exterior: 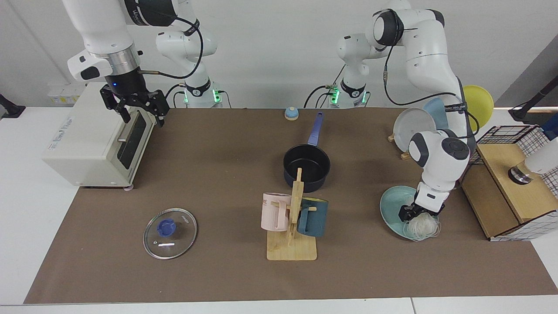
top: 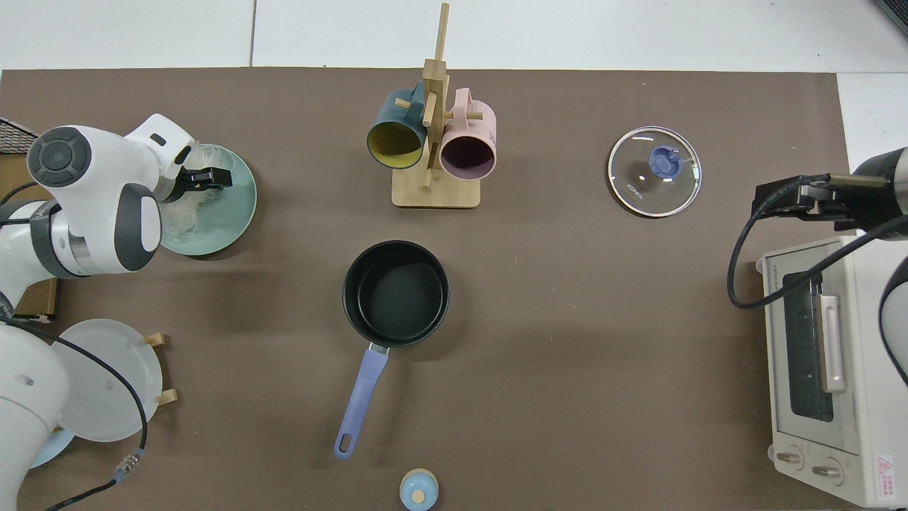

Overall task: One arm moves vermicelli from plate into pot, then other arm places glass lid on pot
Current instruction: 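Lower the left gripper onto the white vermicelli on the blue plate, then close the left gripper on the vermicelli and lift it, then carry the vermicelli with the left gripper over the dark pot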

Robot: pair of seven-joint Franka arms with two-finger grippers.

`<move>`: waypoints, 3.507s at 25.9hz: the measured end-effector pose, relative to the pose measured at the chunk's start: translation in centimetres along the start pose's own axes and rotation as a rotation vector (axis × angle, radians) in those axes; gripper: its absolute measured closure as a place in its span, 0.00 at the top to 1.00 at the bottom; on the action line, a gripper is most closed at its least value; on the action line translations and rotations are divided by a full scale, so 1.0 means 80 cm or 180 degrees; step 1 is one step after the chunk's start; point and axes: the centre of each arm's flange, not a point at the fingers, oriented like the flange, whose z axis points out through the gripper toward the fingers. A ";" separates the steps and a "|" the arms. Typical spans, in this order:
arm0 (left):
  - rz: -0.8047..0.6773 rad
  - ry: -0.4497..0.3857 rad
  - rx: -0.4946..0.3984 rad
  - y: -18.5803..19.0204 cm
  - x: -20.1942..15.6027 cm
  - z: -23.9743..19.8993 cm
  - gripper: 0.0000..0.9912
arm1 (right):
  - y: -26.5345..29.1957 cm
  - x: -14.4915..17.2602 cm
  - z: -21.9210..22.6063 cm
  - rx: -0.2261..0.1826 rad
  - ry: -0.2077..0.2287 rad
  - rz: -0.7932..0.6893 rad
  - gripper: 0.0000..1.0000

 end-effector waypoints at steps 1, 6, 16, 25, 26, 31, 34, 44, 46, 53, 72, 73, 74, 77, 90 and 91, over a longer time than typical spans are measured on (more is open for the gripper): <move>-0.0002 0.0000 0.0001 -0.001 0.000 0.000 0.47 | 0.000 0.000 0.000 -0.0001 0.0001 0.0001 1.00; -0.0004 0.0000 0.0001 -0.001 0.000 0.000 0.36 | 0.003 -0.001 0.000 -0.0011 -0.0035 0.0013 1.00; -0.0015 -0.0069 0.0021 -0.005 0.010 -0.035 0.32 | 0.002 -0.002 0.000 -0.0014 -0.0045 0.0005 1.00; -0.0003 -0.0127 0.0033 -0.004 0.012 -0.111 0.32 | 0.002 -0.002 0.001 -0.0016 -0.0050 -0.0055 1.00; 0.0006 -0.0152 0.0030 0.000 0.011 -0.122 0.32 | 0.002 -0.002 0.001 -0.0016 -0.0050 -0.0056 1.00; -0.0086 -0.0330 0.0021 0.048 -0.006 -0.185 0.32 | 0.002 -0.002 0.001 -0.0016 -0.0051 -0.0058 1.00; -0.0137 -0.0433 0.0035 0.087 -0.020 -0.213 0.32 | 0.002 -0.002 0.001 -0.0016 -0.0051 -0.0059 1.00; -0.0581 -0.0635 0.0121 0.232 -0.078 -0.244 0.32 | 0.000 -0.002 0.001 -0.0015 -0.0051 -0.0068 1.00; -0.0611 -0.0651 0.0132 0.256 -0.090 -0.244 0.32 | 0.000 -0.002 0.001 -0.0015 -0.0051 -0.0068 1.00; -0.0564 -0.0822 0.0020 0.314 -0.139 -0.241 0.32 | 0.000 -0.002 0.001 -0.0015 -0.0052 -0.0067 1.00; -0.0152 -0.0665 -0.0265 0.398 -0.244 -0.168 0.32 | -0.001 -0.002 0.001 -0.0013 -0.0053 -0.0073 1.00; -0.0138 -0.0652 -0.0278 0.399 -0.250 -0.162 0.32 | -0.001 -0.002 0.001 -0.0013 -0.0053 -0.0072 1.00; -0.0124 -0.0645 -0.0286 0.401 -0.256 -0.156 0.32 | -0.001 -0.002 0.001 -0.0013 -0.0053 -0.0072 1.00; -0.0086 -0.0614 -0.0305 0.402 -0.267 -0.145 0.32 | -0.001 -0.002 0.001 -0.0013 -0.0054 -0.0071 1.00; 0.0097 -0.0374 -0.0342 0.401 -0.278 -0.128 0.48 | 0.000 -0.002 0.001 -0.0016 -0.0051 -0.0070 1.00; 0.0097 -0.0373 -0.0342 0.401 -0.278 -0.128 0.50 | 0.000 -0.002 0.001 -0.0017 -0.0051 -0.0070 1.00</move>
